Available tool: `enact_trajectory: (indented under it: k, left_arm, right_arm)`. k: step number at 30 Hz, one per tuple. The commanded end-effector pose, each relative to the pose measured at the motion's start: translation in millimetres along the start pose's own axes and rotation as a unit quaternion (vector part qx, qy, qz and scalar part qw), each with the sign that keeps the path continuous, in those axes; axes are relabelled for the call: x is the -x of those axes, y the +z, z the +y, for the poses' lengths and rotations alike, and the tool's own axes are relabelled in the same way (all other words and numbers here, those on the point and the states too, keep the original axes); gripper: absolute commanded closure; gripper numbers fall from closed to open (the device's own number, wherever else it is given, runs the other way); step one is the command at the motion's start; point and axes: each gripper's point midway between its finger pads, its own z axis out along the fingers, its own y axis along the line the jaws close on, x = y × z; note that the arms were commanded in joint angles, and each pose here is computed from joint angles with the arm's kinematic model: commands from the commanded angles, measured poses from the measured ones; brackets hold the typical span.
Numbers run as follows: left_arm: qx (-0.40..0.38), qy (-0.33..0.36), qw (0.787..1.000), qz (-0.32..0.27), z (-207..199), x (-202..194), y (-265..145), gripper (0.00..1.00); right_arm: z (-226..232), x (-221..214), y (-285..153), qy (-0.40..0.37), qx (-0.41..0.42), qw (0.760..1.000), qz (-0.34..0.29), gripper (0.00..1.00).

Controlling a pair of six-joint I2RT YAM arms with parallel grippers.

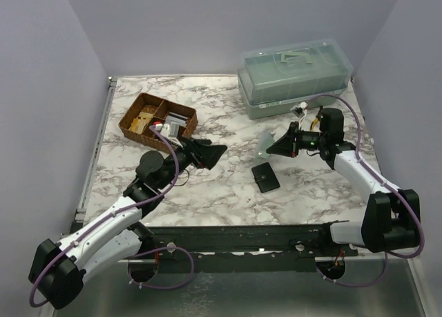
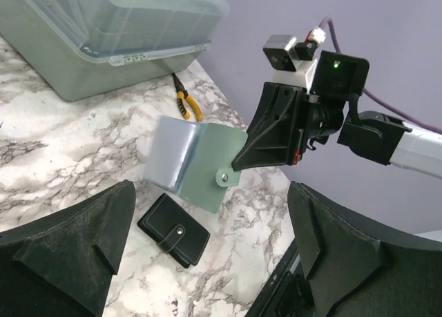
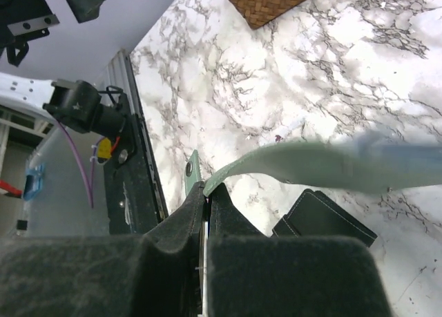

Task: Take the credit cards out of the card holder
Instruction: Place the card holder at the center of the board.

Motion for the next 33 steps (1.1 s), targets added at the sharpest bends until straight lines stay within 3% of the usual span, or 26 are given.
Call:
enact_trajectory:
  k: [1,4,10,14,19,21,25,27,33]
  left_arm:
    - [0.013,-0.010,0.998,0.063,12.8,-29.8,5.4,0.02]
    - [0.004,-0.013,0.995,0.094,13.0,-42.1,14.0,0.09]
    - [-0.002,-0.027,0.995,0.100,16.2,-51.6,16.5,0.11]
    - [-0.006,0.006,0.994,0.109,23.7,-63.0,4.5,0.10]
    - [0.023,0.023,0.998,0.053,26.2,-41.8,-28.8,0.09]
    - [0.072,0.021,0.997,0.025,32.4,-24.0,-48.2,0.08]
    - [0.195,0.008,0.981,-0.008,57.2,0.3,-90.5,0.05]
    - [0.200,-0.005,0.980,-0.017,53.6,5.0,-102.4,0.05]
    - [0.212,-0.063,0.975,0.004,61.7,-17.5,-102.8,0.08]
  right_arm:
    - [18.3,8.3,3.0,-0.064,0.023,0.998,0.009,1.00]
    - [29.2,4.6,2.3,-0.096,0.054,0.994,0.018,1.00]
    - [52.6,-3.1,-1.1,-0.127,0.123,0.984,0.031,1.00]
    - [71.1,-28.2,25.2,-0.169,0.167,0.967,0.093,1.00]
    - [91.6,-30.4,64.2,-0.186,0.211,0.945,0.166,1.00]
    - [100.4,-14.8,76.6,-0.192,0.230,0.939,0.171,1.00]
    - [107.9,-16.0,90.9,-0.120,0.290,0.934,0.172,1.00]
    - [97.7,-32.5,98.2,-0.065,0.307,0.932,0.180,1.00]
    - [19.4,-96.5,113.0,0.086,0.237,0.932,0.260,1.00]
